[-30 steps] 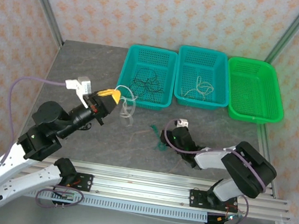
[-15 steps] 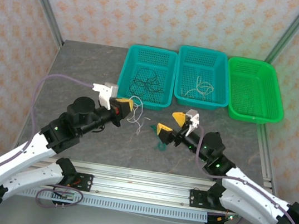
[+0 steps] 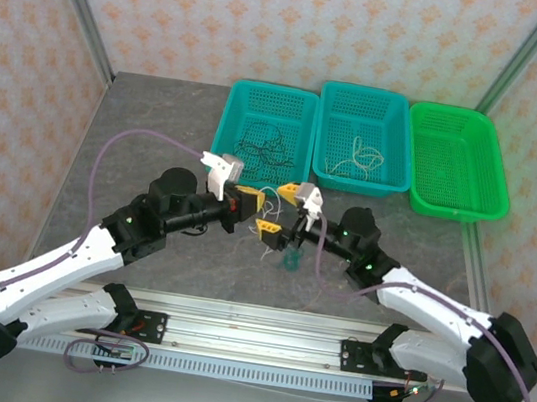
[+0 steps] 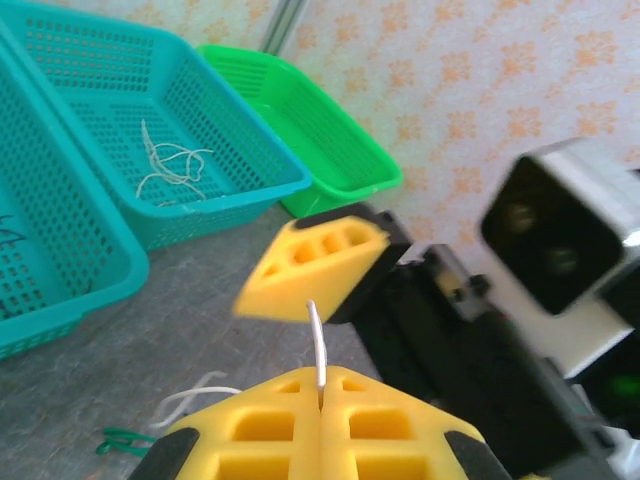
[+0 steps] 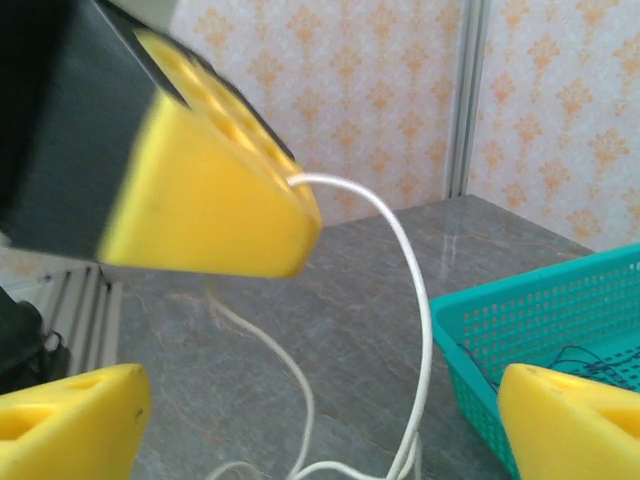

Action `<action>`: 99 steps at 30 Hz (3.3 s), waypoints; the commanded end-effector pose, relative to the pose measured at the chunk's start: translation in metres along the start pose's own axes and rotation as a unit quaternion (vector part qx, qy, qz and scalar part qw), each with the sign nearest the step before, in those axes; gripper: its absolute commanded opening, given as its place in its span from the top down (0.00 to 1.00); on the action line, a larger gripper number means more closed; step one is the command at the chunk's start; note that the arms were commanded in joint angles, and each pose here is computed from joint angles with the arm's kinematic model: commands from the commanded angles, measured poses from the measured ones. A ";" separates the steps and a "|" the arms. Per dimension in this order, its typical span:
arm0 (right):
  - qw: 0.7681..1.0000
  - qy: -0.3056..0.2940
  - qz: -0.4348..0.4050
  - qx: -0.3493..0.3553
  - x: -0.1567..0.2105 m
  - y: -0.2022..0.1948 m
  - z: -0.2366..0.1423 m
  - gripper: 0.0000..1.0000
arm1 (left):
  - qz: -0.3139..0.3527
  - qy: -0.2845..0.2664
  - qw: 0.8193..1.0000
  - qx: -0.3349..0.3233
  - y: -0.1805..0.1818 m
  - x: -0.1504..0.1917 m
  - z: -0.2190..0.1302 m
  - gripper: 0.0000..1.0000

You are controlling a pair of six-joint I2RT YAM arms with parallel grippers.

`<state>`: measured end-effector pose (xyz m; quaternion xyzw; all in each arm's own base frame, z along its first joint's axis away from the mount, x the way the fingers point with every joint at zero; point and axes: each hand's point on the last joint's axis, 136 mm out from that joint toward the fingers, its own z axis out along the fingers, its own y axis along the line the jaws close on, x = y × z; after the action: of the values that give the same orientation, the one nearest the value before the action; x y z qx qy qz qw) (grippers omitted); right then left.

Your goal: Untangle the cables

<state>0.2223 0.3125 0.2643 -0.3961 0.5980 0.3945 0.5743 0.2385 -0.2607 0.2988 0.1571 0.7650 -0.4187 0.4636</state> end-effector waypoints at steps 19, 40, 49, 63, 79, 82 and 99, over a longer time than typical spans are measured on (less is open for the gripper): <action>0.919 -0.228 0.160 0.278 -0.079 -0.188 -0.068 1.00 | 0.044 -0.063 0.996 0.054 -0.034 -0.028 -0.021 0.23; 0.767 -0.163 0.350 0.513 0.027 -0.327 -0.156 0.06 | -0.027 -0.019 0.999 0.004 -0.007 0.004 -0.013 0.10; 0.706 0.109 0.376 0.590 0.061 -0.304 -0.180 0.02 | -0.097 0.020 0.991 -0.091 0.039 0.039 0.012 0.14; 0.820 0.107 0.361 0.431 0.039 -0.144 -0.156 0.13 | -0.154 0.112 0.966 -0.177 0.067 0.113 0.032 0.22; 0.730 0.297 0.532 0.309 0.152 -0.055 -0.092 0.27 | -0.249 0.240 0.922 -0.176 0.064 0.218 0.091 0.38; 0.713 0.321 0.540 0.313 0.173 -0.055 -0.086 0.26 | -0.254 0.237 0.921 -0.174 0.066 0.222 0.095 0.43; 0.677 0.382 0.530 0.341 0.219 -0.052 -0.074 0.41 | -0.247 0.249 0.918 -0.183 0.072 0.233 0.099 1.00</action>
<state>0.2260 0.2157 0.0454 0.0966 0.9656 0.2305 0.0717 0.2178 -0.3253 0.0384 -0.0313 0.9373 -0.3115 0.1529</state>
